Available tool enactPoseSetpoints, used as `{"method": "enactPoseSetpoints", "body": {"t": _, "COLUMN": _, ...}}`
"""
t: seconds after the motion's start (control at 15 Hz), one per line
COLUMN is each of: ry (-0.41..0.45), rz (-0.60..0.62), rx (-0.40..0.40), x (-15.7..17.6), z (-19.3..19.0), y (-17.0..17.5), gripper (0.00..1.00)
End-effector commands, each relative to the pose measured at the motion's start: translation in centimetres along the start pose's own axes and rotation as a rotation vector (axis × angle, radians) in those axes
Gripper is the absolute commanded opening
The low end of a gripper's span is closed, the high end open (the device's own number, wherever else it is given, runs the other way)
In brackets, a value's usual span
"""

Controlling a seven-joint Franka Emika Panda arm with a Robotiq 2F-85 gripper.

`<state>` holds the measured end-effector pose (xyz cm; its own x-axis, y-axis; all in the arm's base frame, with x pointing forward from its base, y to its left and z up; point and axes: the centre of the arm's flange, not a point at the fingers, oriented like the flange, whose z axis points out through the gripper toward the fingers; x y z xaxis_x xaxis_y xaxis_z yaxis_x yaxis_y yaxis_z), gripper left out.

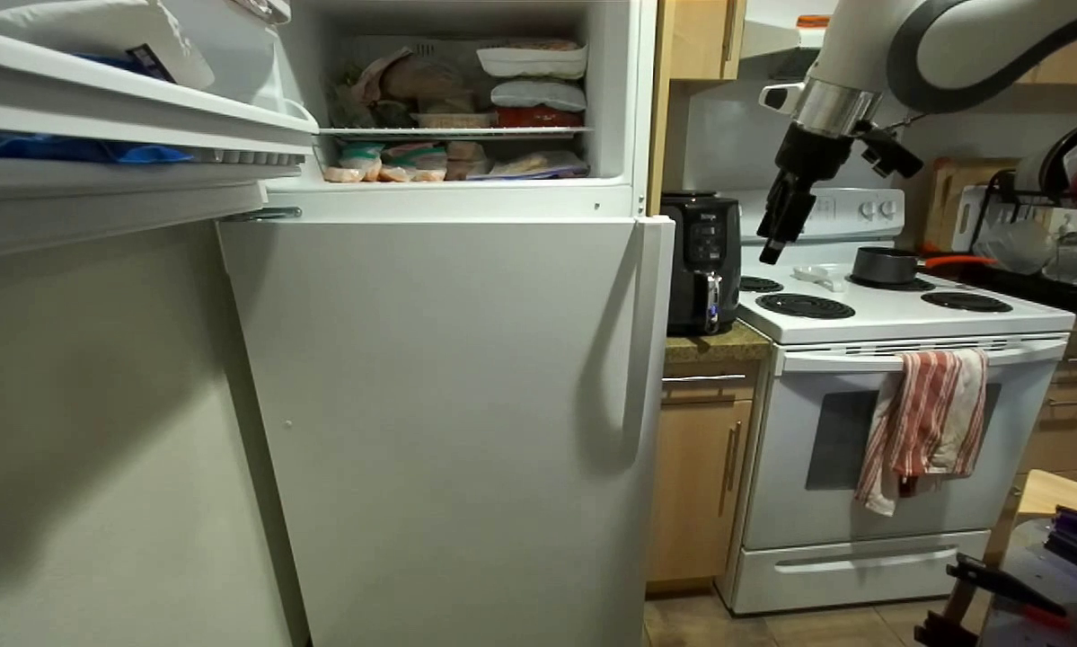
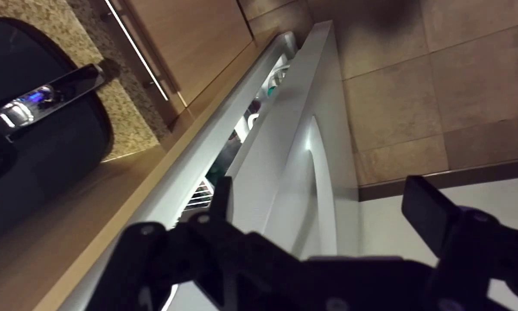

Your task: Open the fridge

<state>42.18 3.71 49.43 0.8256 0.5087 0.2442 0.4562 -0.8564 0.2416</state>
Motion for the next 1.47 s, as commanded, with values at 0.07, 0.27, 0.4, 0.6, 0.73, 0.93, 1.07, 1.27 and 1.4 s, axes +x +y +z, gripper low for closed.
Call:
{"method": "enactPoseSetpoints", "body": {"t": 0.07, "ry": 0.119, "rz": 0.097, "rx": -0.048, "x": 2.5, "z": 5.9, "y": 5.5, "gripper": 1.00}}
{"method": "enactPoseSetpoints", "body": {"t": 0.27, "ry": 0.225, "rz": 0.152, "rx": -0.035, "x": 4.1, "z": 7.6, "y": 6.9, "gripper": 1.00}}
{"method": "enactPoseSetpoints", "body": {"t": 0.4, "ry": 0.288, "rz": 0.186, "rx": -0.013, "x": 5.2, "z": 7.7, "y": 7.3, "gripper": 1.00}}
{"method": "enactPoseSetpoints", "body": {"t": 0.6, "ry": 0.354, "rz": 0.211, "rx": 0.020, "x": 7.0, "z": 7.6, "y": 6.8, "gripper": 1.00}}
{"method": "enactPoseSetpoints", "body": {"t": 0.73, "ry": 0.380, "rz": 0.214, "rx": 0.046, "x": 8.2, "z": 7.7, "y": 6.2, "gripper": 1.00}}
{"method": "enactPoseSetpoints", "body": {"t": 0.93, "ry": 0.389, "rz": 0.214, "rx": 0.092, "x": 9.1, "z": 8.3, "y": 5.0, "gripper": 1.00}}
{"method": "enactPoseSetpoints", "body": {"t": 1.07, "ry": 0.387, "rz": 0.208, "rx": 0.113, "x": 9.4, "z": 8.7, "y": 4.5, "gripper": 1.00}}
{"method": "enactPoseSetpoints", "body": {"t": 1.27, "ry": 0.391, "rz": 0.191, "rx": 0.124, "x": 9.6, "z": 9.2, "y": 4.0, "gripper": 1.00}}
{"method": "enactPoseSetpoints", "body": {"t": 1.4, "ry": 0.392, "rz": 0.166, "rx": 0.122, "x": 9.7, "z": 9.4, "y": 3.7, "gripper": 1.00}}
